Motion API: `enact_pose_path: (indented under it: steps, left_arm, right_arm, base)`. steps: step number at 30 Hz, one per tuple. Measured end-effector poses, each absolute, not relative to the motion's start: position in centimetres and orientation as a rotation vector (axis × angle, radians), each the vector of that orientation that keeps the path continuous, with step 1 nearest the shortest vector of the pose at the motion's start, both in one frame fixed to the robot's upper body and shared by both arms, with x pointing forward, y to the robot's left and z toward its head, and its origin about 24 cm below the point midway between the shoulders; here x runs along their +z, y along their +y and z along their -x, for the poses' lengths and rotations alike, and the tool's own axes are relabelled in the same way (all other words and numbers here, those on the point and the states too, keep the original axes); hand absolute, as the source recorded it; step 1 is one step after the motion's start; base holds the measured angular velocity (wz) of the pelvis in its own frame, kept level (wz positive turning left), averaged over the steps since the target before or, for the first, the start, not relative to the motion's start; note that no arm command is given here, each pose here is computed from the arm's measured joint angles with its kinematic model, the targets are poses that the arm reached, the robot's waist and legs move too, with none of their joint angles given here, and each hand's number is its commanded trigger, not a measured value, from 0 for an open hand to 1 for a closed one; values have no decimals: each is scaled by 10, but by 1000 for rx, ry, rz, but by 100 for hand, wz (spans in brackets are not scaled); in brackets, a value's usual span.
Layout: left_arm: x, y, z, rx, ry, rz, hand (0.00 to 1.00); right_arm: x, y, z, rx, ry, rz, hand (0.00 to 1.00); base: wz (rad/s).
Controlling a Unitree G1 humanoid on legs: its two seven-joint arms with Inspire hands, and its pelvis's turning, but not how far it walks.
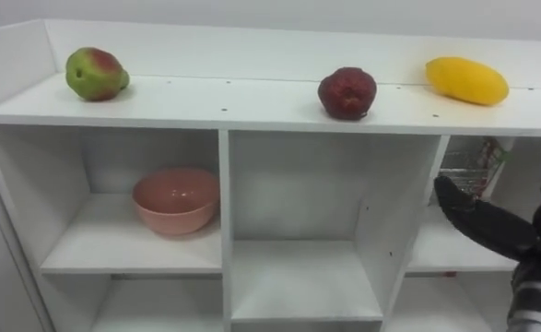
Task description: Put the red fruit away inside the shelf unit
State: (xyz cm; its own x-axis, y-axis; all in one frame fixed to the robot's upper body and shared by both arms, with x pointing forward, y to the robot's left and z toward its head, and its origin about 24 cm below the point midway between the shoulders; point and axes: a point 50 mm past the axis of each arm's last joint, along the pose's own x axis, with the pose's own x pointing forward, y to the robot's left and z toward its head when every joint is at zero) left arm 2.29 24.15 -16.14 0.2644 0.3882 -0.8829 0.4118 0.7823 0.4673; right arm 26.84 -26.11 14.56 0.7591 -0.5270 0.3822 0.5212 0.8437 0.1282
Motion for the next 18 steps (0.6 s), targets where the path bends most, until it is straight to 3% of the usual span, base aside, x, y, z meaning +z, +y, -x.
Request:
enact_pose_path:
  steps: [7, 18]
  left_arm:
    - [-163, 238, -28, -69, 1338, -712, 0]
    - [-163, 237, -30, -78, 1333, -717, 0]
  right_arm:
    - [181, -245, -285, -486, -552, -44, 0]
    - [198, -247, -292, -462, -590, -35, 0]
  base:
    - [1]
    - [3]
